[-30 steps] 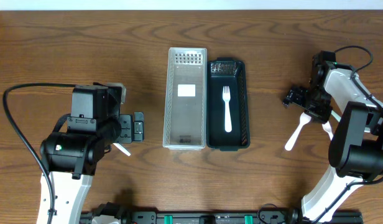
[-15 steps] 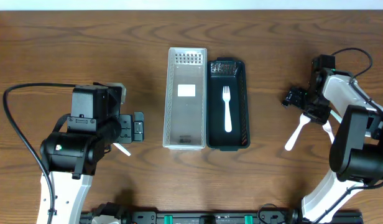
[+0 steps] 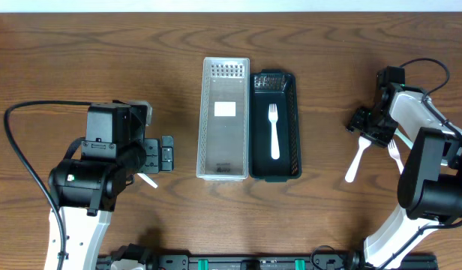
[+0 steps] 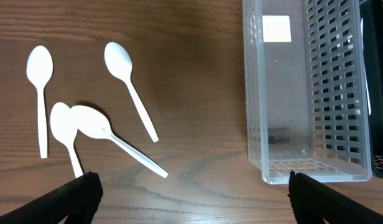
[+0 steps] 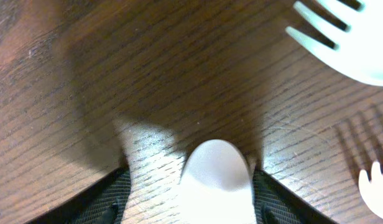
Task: Pack container
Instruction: 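Move the right gripper to the white spoon and grasp it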
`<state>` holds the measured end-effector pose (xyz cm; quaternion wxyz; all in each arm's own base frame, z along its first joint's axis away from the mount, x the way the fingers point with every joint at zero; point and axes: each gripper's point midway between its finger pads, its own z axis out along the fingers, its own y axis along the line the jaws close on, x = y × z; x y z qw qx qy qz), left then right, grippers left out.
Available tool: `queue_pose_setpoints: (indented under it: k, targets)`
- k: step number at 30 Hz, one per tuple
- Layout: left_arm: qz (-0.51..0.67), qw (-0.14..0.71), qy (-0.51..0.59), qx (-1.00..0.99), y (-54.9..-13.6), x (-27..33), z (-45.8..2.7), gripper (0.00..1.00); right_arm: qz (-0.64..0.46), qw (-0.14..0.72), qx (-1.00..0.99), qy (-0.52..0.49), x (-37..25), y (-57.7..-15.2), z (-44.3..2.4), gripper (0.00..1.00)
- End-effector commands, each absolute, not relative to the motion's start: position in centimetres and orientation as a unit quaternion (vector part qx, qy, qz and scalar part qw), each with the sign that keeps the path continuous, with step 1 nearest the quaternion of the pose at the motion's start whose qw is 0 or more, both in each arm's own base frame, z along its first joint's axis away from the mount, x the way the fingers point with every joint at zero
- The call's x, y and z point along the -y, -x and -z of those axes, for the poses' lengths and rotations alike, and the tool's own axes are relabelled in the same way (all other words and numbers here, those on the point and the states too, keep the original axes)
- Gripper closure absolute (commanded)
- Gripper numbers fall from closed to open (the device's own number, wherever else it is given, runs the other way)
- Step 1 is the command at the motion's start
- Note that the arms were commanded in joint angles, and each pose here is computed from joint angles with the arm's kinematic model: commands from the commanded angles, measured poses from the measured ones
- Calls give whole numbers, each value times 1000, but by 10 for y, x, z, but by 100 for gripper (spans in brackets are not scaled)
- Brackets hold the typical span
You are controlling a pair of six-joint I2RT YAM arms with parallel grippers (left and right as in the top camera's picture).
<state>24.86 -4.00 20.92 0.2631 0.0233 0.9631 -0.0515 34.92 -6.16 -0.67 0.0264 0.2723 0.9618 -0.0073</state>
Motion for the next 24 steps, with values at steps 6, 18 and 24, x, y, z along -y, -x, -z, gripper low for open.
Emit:
queue_pose_setpoints:
  k: [6, 18, 24]
  targets:
    - [49, 270, -25, -961, -248, 39, -215, 2, 13, -20, -961, -275, 60, -325, 32, 56]
    - [49, 270, -25, -961, -249, 39, -215, 2, 13, -23, -961, -275, 60, -324, 32, 59]
    - [49, 270, -25, -961, -248, 39, -215, 2, 13, -24, -961, -275, 59, -323, 32, 57]
